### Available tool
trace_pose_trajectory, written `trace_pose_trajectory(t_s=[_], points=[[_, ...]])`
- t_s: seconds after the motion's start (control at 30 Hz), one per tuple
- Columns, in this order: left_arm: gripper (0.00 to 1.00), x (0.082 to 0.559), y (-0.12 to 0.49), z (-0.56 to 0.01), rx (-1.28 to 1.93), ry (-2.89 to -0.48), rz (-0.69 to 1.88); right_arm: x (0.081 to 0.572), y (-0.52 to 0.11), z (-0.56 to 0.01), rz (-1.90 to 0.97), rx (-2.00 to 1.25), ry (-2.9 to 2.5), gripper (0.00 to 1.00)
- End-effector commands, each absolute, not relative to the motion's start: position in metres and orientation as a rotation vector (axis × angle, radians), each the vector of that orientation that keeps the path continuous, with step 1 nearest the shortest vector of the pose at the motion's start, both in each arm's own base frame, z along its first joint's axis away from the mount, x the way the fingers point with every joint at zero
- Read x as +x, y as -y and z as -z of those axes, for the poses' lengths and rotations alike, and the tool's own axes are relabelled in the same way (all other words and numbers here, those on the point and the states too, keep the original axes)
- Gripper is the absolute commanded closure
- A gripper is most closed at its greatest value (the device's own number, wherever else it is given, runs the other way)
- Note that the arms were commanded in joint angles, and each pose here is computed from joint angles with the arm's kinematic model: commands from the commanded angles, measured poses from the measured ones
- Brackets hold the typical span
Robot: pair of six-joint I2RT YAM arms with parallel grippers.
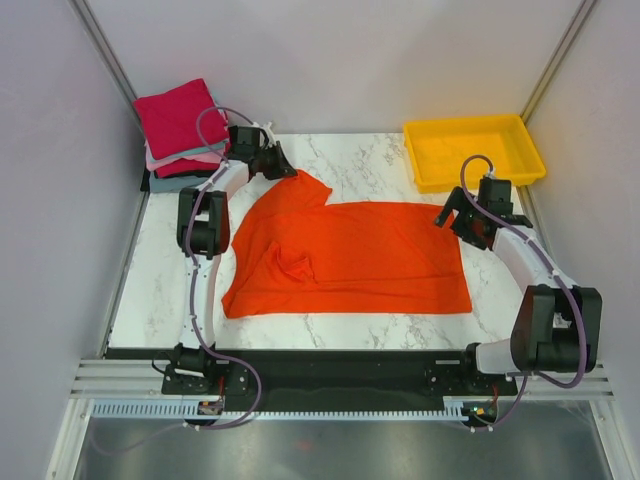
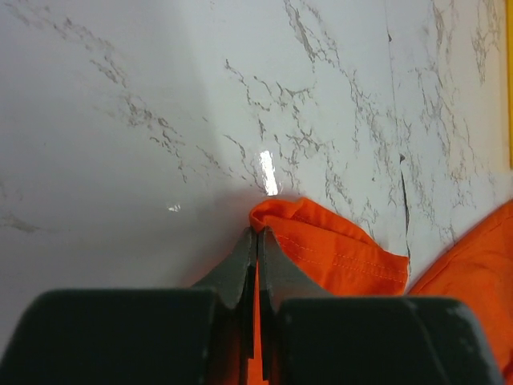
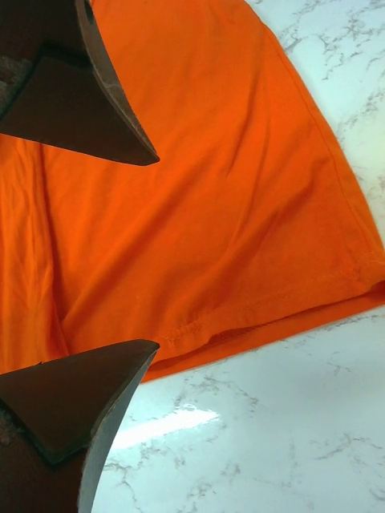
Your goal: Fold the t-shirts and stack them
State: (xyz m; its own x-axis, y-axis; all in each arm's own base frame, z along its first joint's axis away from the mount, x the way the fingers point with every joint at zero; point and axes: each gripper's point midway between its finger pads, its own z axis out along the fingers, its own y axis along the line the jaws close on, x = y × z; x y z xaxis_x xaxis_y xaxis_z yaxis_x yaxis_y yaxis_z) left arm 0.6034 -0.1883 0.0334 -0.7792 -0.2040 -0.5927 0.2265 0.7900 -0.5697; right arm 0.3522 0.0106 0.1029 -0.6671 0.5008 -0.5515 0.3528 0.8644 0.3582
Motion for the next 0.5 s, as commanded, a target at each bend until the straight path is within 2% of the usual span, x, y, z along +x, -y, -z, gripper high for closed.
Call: trace_pose_trajectory(t_s=[0.0, 0.07, 0.17, 0.27, 0.47], points=[[0.98, 0.606, 0.197, -0.08, 0.054, -2.234, 0.888, 0.385, -0.001, -0.12, -0.246, 0.591, -2.264, 0.02], [0.98, 0.602, 0.198, -0.105, 0.038, -2.209, 0.897, 0.404, 0.004, -0.115, -0.223, 0.604, -2.271, 0.03], [0.98, 0.594, 0.198, -0.137, 0.045, -2.169, 0.891, 0.429, 0.02, -0.101, -0.114, 0.646, -2.283, 0.19], [0.98, 0.584, 0.197, -0.151, 0.057, -2.151, 0.889, 0.455, 0.029, -0.085, -0.055, 0.652, -2.305, 0.3], [0.98, 0.565, 0.195, -0.151, 0.079, -2.159, 0.894, 0.485, 0.033, -0.055, -0.034, 0.66, -2.35, 0.4]])
